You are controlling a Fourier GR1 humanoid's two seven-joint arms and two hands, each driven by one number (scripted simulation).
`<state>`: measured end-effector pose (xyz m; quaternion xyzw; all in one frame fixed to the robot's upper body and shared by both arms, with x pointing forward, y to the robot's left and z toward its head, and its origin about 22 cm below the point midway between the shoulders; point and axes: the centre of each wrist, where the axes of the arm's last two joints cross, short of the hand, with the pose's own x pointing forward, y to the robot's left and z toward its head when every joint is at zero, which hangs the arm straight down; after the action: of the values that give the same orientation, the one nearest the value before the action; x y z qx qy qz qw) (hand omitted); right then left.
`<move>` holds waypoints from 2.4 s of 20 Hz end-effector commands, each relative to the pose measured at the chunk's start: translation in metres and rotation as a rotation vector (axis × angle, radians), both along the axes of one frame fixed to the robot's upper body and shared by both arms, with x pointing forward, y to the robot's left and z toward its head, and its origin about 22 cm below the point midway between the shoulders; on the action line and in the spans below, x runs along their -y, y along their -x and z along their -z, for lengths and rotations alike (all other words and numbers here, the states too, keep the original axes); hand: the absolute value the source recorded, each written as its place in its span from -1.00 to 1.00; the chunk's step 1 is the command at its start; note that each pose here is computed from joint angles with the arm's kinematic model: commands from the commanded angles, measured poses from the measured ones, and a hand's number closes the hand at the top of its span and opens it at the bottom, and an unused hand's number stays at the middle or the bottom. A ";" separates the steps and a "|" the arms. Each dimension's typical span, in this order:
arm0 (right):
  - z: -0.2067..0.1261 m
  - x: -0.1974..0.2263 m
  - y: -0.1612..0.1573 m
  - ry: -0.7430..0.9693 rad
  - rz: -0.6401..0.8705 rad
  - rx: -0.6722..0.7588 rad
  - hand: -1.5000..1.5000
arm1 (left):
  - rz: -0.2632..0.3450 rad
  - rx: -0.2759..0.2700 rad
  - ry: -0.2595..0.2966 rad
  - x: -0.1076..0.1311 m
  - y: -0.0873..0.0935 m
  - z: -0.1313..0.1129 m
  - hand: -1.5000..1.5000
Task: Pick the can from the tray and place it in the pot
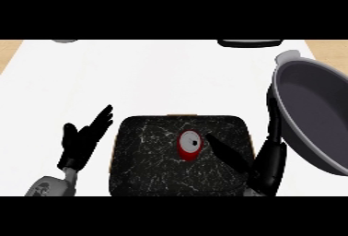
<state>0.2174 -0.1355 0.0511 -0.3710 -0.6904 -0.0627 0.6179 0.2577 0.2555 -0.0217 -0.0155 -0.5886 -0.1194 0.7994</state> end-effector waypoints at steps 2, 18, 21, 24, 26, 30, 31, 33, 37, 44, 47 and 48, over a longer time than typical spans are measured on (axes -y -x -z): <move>-0.025 -0.023 0.005 -0.122 0.046 -0.124 -1.00 | 0.019 0.009 -0.004 0.006 -0.002 -0.002 0.00; -0.021 -0.071 -0.001 -0.141 0.006 -0.588 -1.00 | 0.039 0.042 -0.004 0.028 -0.011 -0.006 0.00; -0.004 -0.069 0.018 -0.128 0.062 -0.541 -1.00 | 0.027 0.005 0.007 -0.005 0.006 0.003 0.00; -0.014 -0.066 0.022 -0.130 0.043 -0.517 -1.00 | 0.026 0.008 0.016 0.028 0.011 0.004 0.00; -0.005 -0.068 0.038 -0.163 0.033 -0.488 -1.00 | 0.010 -0.011 0.005 0.010 -0.003 -0.008 0.00; -0.008 -0.067 0.045 -0.228 -0.009 -0.417 -1.00 | 0.013 0.002 0.005 0.008 -0.003 0.000 0.00; -0.013 -0.062 0.055 -0.250 -0.031 -0.399 -1.00 | 0.030 0.027 -0.005 0.002 0.011 -0.003 0.00; 0.009 -0.072 0.044 -0.274 -0.027 -0.341 -1.00 | 0.007 0.010 0.000 0.002 0.003 0.006 0.00; 0.007 -0.071 0.040 -0.346 -0.053 -0.273 -1.00 | 0.028 0.017 0.005 0.011 -0.003 -0.002 0.00; 0.040 -0.074 0.035 -0.414 -0.006 -0.255 -1.00 | 0.045 0.021 0.000 0.036 0.006 -0.008 0.00; 0.043 -0.080 0.031 -0.476 -0.024 -0.262 -1.00 | 0.042 0.021 -0.001 0.023 -0.001 0.005 0.00; 0.053 -0.083 0.029 -0.465 -0.014 -0.260 -1.00 | 0.030 0.012 0.019 0.020 -0.006 0.010 0.00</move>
<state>0.1817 -0.0595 0.0108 -0.2272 -0.5883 -0.1120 0.7680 0.2570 0.2348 -0.0252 -0.0268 -0.5950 -0.1303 0.7926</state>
